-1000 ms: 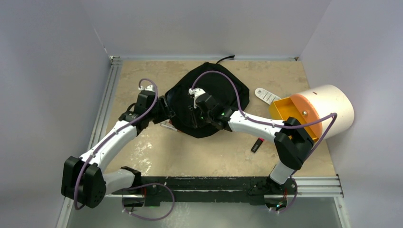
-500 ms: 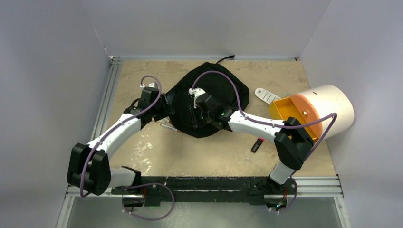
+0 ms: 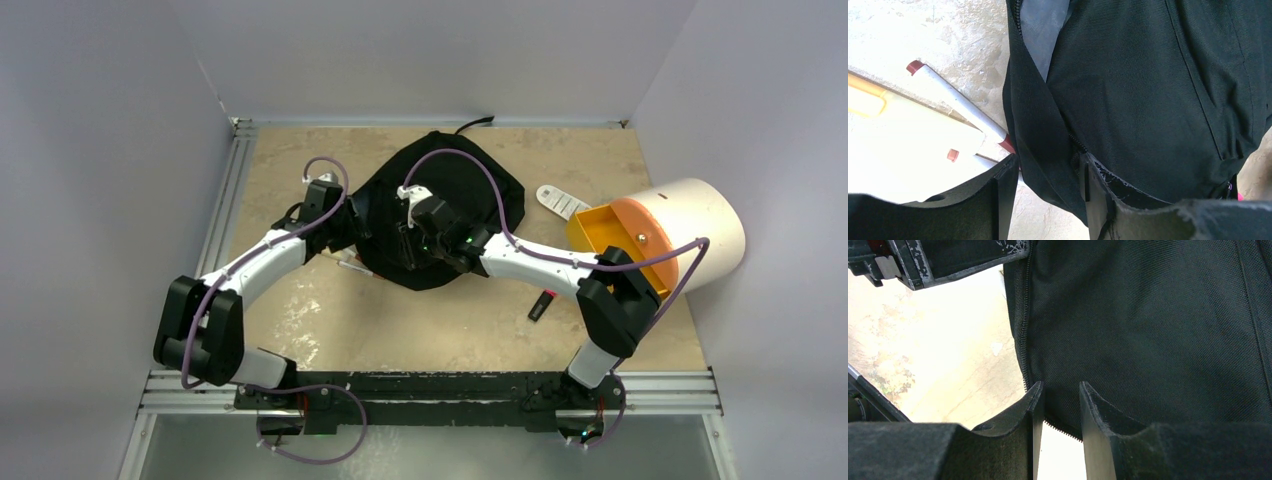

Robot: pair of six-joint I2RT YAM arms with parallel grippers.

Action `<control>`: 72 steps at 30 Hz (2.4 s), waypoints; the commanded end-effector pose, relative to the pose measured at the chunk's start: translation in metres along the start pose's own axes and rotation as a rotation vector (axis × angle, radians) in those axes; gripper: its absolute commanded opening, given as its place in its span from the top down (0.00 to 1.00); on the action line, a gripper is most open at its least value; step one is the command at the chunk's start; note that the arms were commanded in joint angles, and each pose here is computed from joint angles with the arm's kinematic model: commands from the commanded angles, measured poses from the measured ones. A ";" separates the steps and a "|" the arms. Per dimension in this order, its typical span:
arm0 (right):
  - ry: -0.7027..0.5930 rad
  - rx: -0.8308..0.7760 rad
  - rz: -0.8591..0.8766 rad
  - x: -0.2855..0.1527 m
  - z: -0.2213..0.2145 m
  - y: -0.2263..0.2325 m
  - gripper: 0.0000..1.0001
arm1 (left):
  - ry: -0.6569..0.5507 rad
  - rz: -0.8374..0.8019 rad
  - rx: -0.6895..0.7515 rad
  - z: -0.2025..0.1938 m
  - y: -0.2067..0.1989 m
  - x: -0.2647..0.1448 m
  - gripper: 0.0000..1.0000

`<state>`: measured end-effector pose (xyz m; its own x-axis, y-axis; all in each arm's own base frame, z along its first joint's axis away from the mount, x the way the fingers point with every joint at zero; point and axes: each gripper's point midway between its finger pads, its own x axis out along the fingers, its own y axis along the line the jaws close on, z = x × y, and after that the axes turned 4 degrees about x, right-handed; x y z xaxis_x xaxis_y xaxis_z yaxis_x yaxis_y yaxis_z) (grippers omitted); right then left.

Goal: Pack the student bag
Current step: Adjust the student bag at the center of the board.

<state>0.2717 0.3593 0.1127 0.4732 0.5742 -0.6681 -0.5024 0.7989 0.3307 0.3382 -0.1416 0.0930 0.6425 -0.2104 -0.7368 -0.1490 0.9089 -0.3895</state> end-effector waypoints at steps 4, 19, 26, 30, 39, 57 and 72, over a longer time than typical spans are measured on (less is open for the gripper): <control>-0.093 0.033 0.001 -0.021 0.029 0.010 0.63 | -0.038 -0.026 0.012 0.007 -0.003 0.003 0.53; -0.178 -0.130 0.118 -0.021 0.065 0.037 0.33 | -0.028 -0.019 0.009 0.006 -0.002 0.006 0.53; -0.095 -0.164 0.082 0.011 0.053 0.030 0.35 | -0.032 -0.022 0.012 0.008 -0.003 0.005 0.53; -0.089 -0.168 0.079 0.019 0.051 0.029 0.36 | -0.032 -0.022 0.012 0.008 -0.003 0.003 0.53; -0.103 -0.134 0.035 0.025 0.051 0.020 0.71 | -0.043 -0.019 0.008 0.013 -0.005 -0.002 0.52; -0.218 0.136 -0.009 0.011 0.090 -0.039 0.98 | -0.064 -0.034 -0.023 0.031 -0.016 -0.002 0.46; -0.210 0.134 0.002 0.010 0.086 -0.039 0.97 | 0.002 0.137 -0.018 0.032 0.005 0.013 0.42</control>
<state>0.3566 0.3458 0.1231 0.5909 0.5561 -0.5845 -0.3879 0.8311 0.3986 0.3635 -0.1400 0.0923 0.6081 -0.1519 -0.7792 -0.2016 0.9198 -0.3367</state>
